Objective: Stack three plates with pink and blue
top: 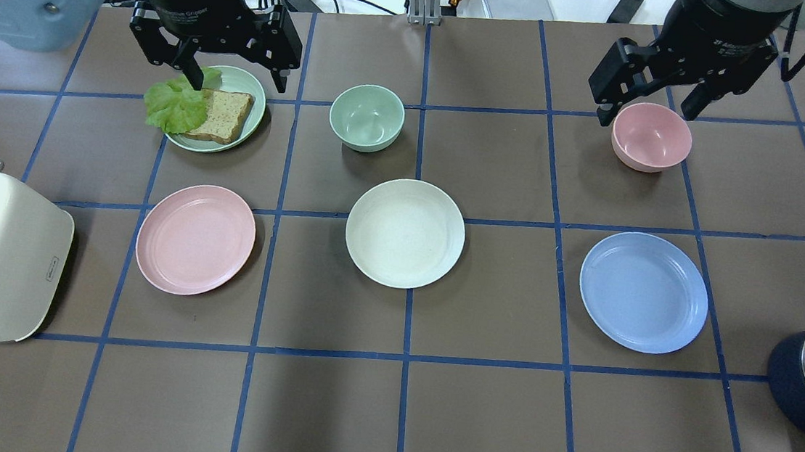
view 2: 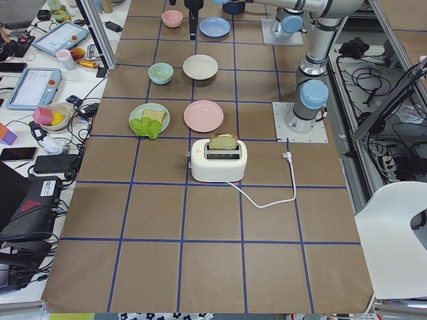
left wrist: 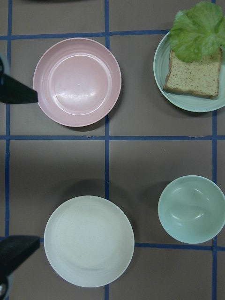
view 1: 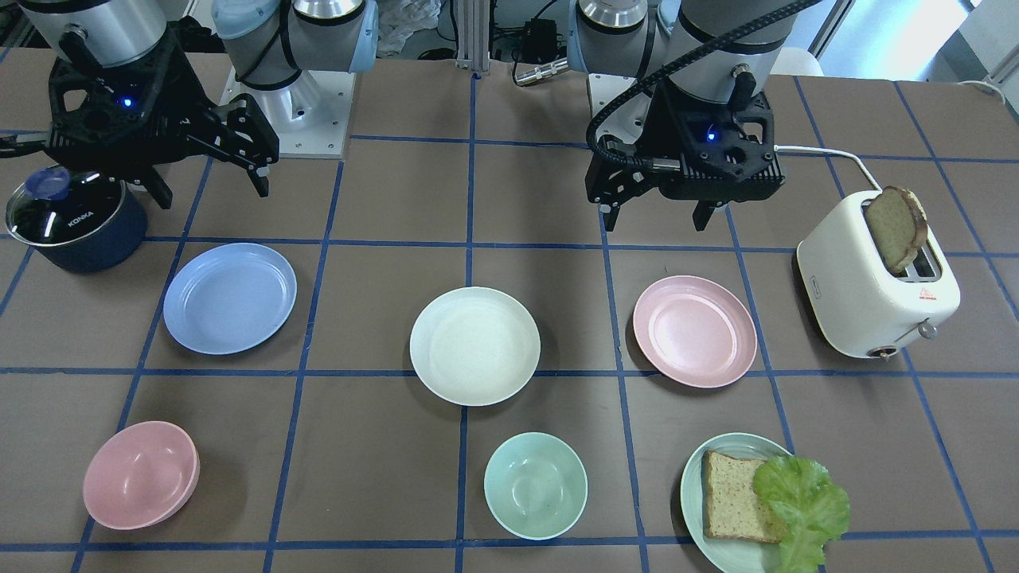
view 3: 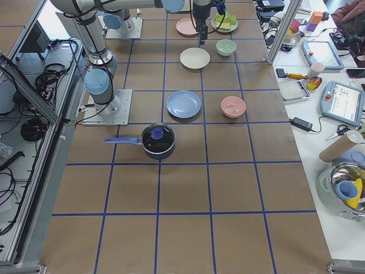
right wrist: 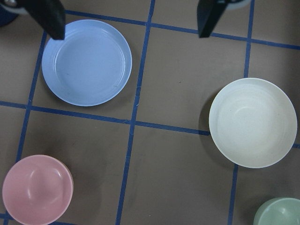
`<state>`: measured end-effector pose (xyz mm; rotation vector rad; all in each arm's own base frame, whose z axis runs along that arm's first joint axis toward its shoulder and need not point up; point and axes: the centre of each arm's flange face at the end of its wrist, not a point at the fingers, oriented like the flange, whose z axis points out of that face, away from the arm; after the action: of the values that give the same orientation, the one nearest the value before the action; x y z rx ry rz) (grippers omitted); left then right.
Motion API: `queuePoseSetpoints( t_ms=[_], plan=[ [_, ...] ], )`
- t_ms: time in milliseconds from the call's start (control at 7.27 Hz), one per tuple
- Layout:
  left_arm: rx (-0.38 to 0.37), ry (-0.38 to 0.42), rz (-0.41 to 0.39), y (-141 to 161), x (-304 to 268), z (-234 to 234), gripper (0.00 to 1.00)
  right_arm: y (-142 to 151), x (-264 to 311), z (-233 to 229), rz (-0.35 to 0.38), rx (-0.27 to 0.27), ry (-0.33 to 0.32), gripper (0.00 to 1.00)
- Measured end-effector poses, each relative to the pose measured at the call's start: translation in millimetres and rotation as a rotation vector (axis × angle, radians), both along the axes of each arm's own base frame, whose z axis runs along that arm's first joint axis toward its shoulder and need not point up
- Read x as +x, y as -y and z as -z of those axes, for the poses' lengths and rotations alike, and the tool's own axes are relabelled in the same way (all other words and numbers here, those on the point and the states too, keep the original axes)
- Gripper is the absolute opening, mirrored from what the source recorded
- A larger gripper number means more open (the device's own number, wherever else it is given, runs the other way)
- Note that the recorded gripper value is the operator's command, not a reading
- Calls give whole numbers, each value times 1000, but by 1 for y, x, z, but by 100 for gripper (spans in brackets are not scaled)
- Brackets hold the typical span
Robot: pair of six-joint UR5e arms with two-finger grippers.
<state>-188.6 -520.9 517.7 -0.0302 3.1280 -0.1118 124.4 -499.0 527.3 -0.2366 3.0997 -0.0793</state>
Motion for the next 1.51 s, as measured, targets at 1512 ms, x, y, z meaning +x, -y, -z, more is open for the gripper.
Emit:
queuePoseSetpoints(
  t_ms=[1512],
  plan=[
    [2,2,-1,-4,1,-3,100,-11,0,-7,21,9,2,97]
  ],
)
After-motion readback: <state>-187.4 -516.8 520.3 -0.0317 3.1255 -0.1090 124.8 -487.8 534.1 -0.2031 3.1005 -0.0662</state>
